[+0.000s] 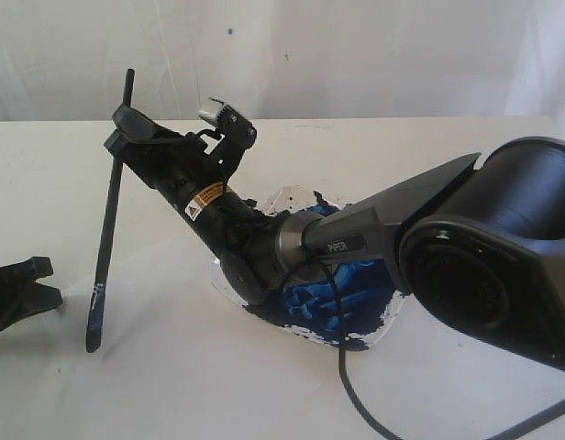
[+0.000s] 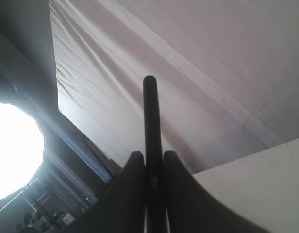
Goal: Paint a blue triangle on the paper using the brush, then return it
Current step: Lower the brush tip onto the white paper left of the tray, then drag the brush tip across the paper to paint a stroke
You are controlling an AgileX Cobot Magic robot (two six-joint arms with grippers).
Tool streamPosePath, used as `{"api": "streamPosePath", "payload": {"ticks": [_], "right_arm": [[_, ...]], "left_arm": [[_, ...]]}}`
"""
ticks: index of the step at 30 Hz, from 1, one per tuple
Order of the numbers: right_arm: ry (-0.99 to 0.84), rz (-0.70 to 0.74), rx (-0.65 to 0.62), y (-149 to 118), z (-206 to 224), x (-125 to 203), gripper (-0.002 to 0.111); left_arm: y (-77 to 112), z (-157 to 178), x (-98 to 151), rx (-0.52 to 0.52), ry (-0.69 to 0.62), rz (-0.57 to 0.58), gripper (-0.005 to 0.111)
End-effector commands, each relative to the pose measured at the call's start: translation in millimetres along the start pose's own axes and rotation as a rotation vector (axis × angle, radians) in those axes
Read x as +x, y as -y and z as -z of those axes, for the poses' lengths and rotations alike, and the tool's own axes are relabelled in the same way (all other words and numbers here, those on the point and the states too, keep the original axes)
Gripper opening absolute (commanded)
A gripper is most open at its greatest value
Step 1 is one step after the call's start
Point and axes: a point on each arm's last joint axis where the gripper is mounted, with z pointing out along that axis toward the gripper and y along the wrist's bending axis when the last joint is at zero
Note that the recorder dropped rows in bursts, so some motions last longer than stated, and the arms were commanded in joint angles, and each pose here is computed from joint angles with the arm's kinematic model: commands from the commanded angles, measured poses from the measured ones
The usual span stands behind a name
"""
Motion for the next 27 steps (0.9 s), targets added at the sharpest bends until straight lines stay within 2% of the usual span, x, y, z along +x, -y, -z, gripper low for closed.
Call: {"api": "streamPosePath", "payload": {"ticks": [1, 27], "right_arm": [[-0.027, -0.002, 0.037, 4, 0, 0, 0.000], [-0.072, 0.057, 0.068, 27, 1, -17, 0.000]], "left_arm": [[-13.1, -1, 4, -0.130, -0.030, -0.002, 0.000], [-13.1, -1, 4, -0.130, -0.031, -0.003, 0.000]]}}
